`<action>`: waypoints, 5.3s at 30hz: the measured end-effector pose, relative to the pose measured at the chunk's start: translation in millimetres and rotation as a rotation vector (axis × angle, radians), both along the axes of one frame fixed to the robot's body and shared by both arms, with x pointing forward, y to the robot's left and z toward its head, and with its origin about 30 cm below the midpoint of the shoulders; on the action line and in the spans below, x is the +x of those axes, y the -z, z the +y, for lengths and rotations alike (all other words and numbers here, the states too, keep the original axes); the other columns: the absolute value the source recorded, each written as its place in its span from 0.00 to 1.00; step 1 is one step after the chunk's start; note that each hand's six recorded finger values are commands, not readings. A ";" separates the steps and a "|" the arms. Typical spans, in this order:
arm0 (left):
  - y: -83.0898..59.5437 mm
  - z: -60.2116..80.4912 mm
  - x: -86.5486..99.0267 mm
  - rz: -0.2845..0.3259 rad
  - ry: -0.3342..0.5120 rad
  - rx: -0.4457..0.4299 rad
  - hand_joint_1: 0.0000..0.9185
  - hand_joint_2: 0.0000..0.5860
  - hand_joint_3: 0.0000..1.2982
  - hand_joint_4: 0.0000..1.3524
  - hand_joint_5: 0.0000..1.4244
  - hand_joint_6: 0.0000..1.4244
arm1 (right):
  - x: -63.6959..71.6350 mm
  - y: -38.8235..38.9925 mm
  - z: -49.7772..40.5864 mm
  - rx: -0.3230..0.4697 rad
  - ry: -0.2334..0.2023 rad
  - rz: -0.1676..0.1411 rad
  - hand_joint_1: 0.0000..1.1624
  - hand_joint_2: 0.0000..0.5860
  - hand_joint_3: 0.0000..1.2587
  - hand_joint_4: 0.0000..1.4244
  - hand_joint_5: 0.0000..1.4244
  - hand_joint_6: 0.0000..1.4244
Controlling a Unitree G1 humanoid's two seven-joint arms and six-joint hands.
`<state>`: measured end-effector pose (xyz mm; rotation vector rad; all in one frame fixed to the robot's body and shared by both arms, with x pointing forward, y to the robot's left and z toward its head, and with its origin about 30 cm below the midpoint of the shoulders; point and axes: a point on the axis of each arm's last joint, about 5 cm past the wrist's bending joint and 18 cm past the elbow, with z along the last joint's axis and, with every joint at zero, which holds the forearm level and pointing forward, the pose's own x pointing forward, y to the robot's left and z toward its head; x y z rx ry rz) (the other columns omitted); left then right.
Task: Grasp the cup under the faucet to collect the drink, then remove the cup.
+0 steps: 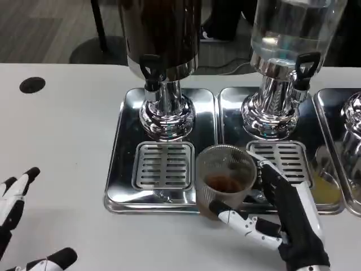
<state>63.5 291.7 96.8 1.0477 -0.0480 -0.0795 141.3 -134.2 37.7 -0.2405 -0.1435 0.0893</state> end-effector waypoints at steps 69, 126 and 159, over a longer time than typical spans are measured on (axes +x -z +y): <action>-6.8 -3.2 6.7 -0.021 0.015 0.012 0.00 0.02 0.00 0.00 0.00 0.00 | -55.3 13.0 -18.6 0.035 0.033 0.035 0.72 0.40 0.28 0.25 0.27 0.25; -17.5 -3.6 8.2 -0.033 0.020 0.041 0.00 0.02 0.00 0.00 0.00 0.00 | -62.7 31.1 -8.8 0.057 -0.009 0.061 0.71 0.39 0.24 0.16 0.23 0.23; -18.6 -4.2 9.7 -0.037 0.027 0.042 0.00 0.02 0.00 0.00 0.00 0.00 | -65.6 33.3 -8.9 0.056 -0.014 0.060 0.70 0.37 0.18 0.08 0.13 0.10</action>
